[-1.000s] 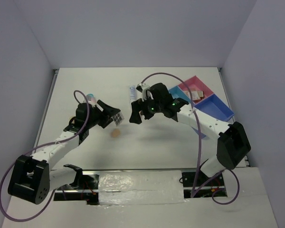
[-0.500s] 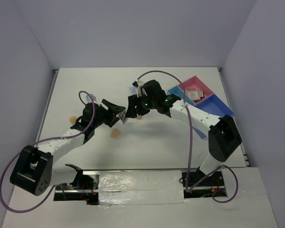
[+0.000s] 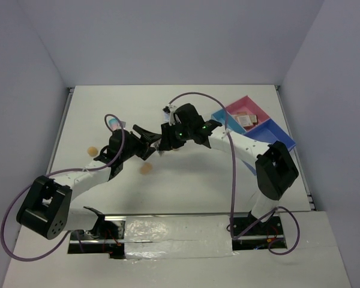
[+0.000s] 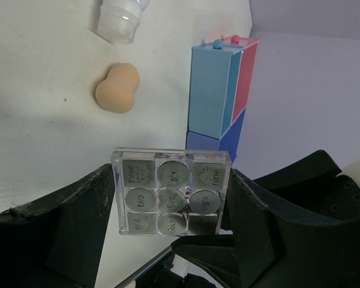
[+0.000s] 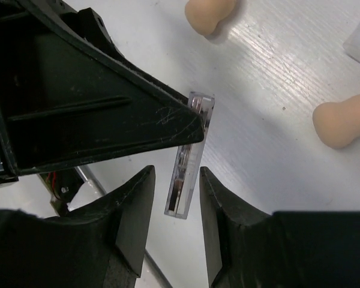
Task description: Organize the makeup
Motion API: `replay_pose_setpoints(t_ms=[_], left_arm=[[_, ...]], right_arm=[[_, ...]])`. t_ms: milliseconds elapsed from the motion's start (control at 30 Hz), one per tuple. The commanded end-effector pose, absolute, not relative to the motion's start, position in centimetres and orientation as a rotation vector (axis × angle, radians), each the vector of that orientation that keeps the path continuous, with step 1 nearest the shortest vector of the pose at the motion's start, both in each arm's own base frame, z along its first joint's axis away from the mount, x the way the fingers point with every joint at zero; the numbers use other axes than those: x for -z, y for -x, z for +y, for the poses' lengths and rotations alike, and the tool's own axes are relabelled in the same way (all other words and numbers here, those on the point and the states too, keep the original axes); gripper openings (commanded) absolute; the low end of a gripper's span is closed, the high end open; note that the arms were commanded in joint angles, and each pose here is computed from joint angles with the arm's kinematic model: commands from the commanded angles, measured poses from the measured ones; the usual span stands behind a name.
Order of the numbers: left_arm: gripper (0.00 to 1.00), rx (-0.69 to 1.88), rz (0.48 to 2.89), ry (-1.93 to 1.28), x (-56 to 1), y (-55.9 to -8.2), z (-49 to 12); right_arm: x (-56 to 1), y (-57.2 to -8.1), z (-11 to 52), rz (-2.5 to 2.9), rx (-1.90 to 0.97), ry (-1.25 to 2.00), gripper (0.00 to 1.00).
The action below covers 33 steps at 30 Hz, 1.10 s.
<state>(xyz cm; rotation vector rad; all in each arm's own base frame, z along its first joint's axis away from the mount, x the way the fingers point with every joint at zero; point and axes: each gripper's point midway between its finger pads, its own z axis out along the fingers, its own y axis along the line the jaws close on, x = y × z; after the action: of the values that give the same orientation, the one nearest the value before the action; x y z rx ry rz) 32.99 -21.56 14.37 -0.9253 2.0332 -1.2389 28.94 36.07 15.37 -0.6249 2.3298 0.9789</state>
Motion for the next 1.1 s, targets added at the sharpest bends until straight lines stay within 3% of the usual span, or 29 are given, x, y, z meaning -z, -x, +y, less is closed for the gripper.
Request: replay_pose_setpoints(t_ms=[0, 200, 367, 467, 500, 600, 667, 733, 833, 1067], left_arm=[[0.0, 1.334, 1.953, 0.867, -17.5, -34.0, -22.6], [0.0, 1.334, 1.958, 0.86, -17.6, -34.0, -22.7], [0.03, 1.314, 1.983, 0.852, -17.2, -33.9, -22.7], [0.2, 1.328, 1.982, 0.848, -17.2, -33.9, -22.9], [0.36, 1.334, 1.986, 0.849, -17.1, -33.8, -23.0], [0.63, 1.338, 2.003, 0.854, -16.8, -33.6, -23.1], [0.74, 1.326, 2.019, 0.847, -16.7, -33.6, -23.1], [0.77, 1.324, 2.023, 0.84, -16.8, -33.5, -23.1], [0.91, 1.308, 2.019, 0.832, -17.1, -33.7, -23.0], [0.93, 1.268, 2.013, 0.799, -17.9, -34.3, -22.1]], right_arm=[[-17.3, -29.9, 37.2, 2.26, -0.983, 0.64, 0.43], [-17.3, -30.0, 37.4, 2.261, -0.985, 0.647, 0.24], [-17.0, -29.8, 37.2, 2.277, -0.977, 0.652, 0.15], [-17.0, -29.6, 37.0, 2.277, -0.978, 0.655, 0.11], [-17.0, -29.6, 36.9, 2.276, -0.976, 0.657, 0.1], [-17.3, -29.8, 36.4, 2.264, -0.972, 0.655, 0.08], [-17.6, -29.7, 36.2, 2.256, -0.972, 0.661, 0.06], [-17.6, -30.0, 35.6, 2.247, -0.954, 0.67, 0.05], [-17.6, -30.2, 34.9, 2.233, -0.917, 0.703, 0.04], [-16.2, -29.1, 33.0, 2.239, -0.838, 0.786, 0.02]])
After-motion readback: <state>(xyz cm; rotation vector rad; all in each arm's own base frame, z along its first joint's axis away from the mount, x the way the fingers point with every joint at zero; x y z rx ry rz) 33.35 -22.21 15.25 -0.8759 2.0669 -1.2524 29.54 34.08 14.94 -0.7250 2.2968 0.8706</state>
